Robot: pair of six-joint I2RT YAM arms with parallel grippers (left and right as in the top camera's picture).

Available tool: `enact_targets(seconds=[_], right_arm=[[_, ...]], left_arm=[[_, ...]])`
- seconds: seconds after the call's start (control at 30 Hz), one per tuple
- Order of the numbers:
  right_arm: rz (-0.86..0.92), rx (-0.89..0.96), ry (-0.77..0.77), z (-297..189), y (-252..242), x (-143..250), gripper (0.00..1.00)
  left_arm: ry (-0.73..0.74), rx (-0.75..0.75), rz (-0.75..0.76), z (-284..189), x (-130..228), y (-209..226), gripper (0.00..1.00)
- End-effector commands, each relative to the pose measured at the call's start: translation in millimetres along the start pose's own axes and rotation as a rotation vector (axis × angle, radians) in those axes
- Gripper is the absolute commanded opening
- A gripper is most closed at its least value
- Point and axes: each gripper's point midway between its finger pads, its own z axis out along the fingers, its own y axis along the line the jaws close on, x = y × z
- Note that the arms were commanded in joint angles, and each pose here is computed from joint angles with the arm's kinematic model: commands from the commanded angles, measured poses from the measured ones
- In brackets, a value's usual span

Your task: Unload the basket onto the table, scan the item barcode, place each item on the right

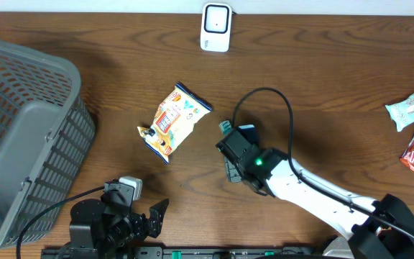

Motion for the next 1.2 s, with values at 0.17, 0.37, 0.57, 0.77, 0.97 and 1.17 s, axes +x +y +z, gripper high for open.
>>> enact_targets(seconds=[0.17, 0.37, 0.57, 0.77, 0.97, 1.17], right_arm=[[0.084, 0.047, -0.058, 17, -16, 10, 0.51], [0.084, 0.040, -0.060, 19, -15, 11, 0.28], [0.080, 0.044, -0.055, 19, -16, 13, 0.01], [0.022, -0.029, -0.063, 10, -7, 5, 0.01], [-0.058, -0.229, -0.123, -30, 7, -16, 0.01], [-0.134, -0.358, -0.203, -64, 9, -30, 0.01]], left_arm=[[-0.008, -0.006, 0.012, -2, -2, 0, 0.98], [-0.008, -0.006, 0.012, -2, -2, 0, 0.98], [-0.008, -0.006, 0.012, -2, -2, 0, 0.98], [-0.008, -0.006, 0.012, -2, -2, 0, 0.98], [-0.008, -0.006, 0.012, -2, -2, 0, 0.98], [-0.008, -0.006, 0.012, -2, -2, 0, 0.98]])
